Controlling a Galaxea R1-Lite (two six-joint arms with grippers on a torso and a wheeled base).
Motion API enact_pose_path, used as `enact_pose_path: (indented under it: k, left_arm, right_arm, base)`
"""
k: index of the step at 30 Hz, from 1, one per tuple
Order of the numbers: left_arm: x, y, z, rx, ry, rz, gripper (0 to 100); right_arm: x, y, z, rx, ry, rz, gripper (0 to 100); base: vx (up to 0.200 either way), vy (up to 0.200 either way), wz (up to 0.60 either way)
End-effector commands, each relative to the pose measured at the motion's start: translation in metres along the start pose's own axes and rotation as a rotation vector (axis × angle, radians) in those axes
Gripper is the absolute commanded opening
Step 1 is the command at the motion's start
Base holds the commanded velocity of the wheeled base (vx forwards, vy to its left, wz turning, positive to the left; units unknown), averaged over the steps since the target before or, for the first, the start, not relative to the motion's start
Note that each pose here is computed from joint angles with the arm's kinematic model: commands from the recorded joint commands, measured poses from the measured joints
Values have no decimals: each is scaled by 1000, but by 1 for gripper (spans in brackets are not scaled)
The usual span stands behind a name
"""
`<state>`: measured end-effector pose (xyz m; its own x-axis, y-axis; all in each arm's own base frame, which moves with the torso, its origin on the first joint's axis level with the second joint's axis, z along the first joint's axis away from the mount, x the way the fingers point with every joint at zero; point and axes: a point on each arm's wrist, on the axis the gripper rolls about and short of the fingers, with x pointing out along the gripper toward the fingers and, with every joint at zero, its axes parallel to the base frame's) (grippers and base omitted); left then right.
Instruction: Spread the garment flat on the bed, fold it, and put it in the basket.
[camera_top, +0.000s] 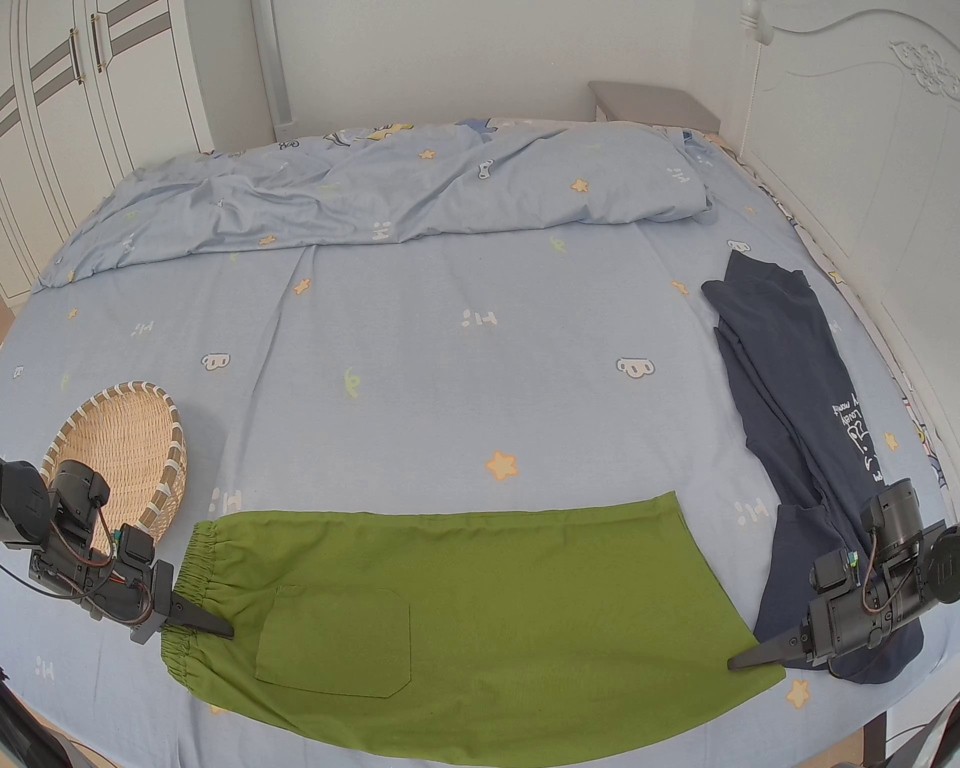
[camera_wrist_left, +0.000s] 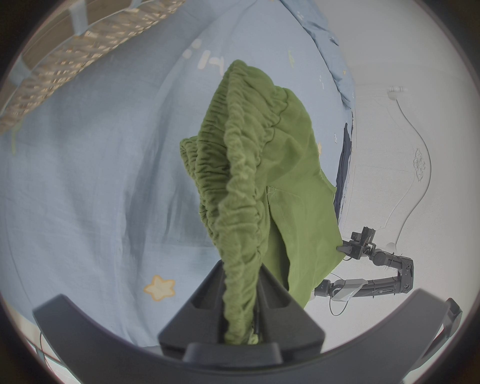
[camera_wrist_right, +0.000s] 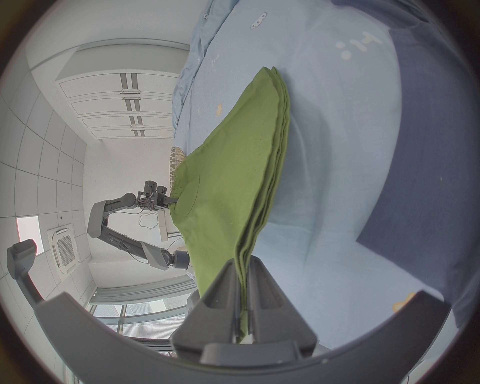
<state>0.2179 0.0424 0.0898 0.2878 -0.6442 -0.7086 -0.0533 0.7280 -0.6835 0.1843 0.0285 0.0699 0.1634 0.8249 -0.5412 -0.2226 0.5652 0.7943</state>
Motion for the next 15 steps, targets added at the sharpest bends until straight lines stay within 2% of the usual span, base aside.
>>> enact_pose_path:
  k: [1, 3, 4, 12, 15]
  left_arm:
    - [-2, 4, -3, 0, -8, 2, 0]
    - [-2, 4, -3, 1, -8, 4, 0]
    - [-2, 4, -3, 2, -9, 4, 0]
    - [-8, 0, -3, 28, -43, 10, 0]
    - [-17, -7, -6, 64, -82, 44, 0]
  right_arm:
    - [1, -2, -4, 0, 3, -1, 0]
    - [1, -2, -3, -9, -3, 0, 0]
    - [2, -2, -2, -10, -5, 0, 100]
    - [0, -3, 1, -8, -20, -6, 100]
    - [-5, 2, 10, -49, -63, -9, 100]
  base:
    - [0, 0, 0]
    - [0, 0, 0]
    - [0, 0, 0]
    - [0, 0, 0]
    - [0, 0, 0]
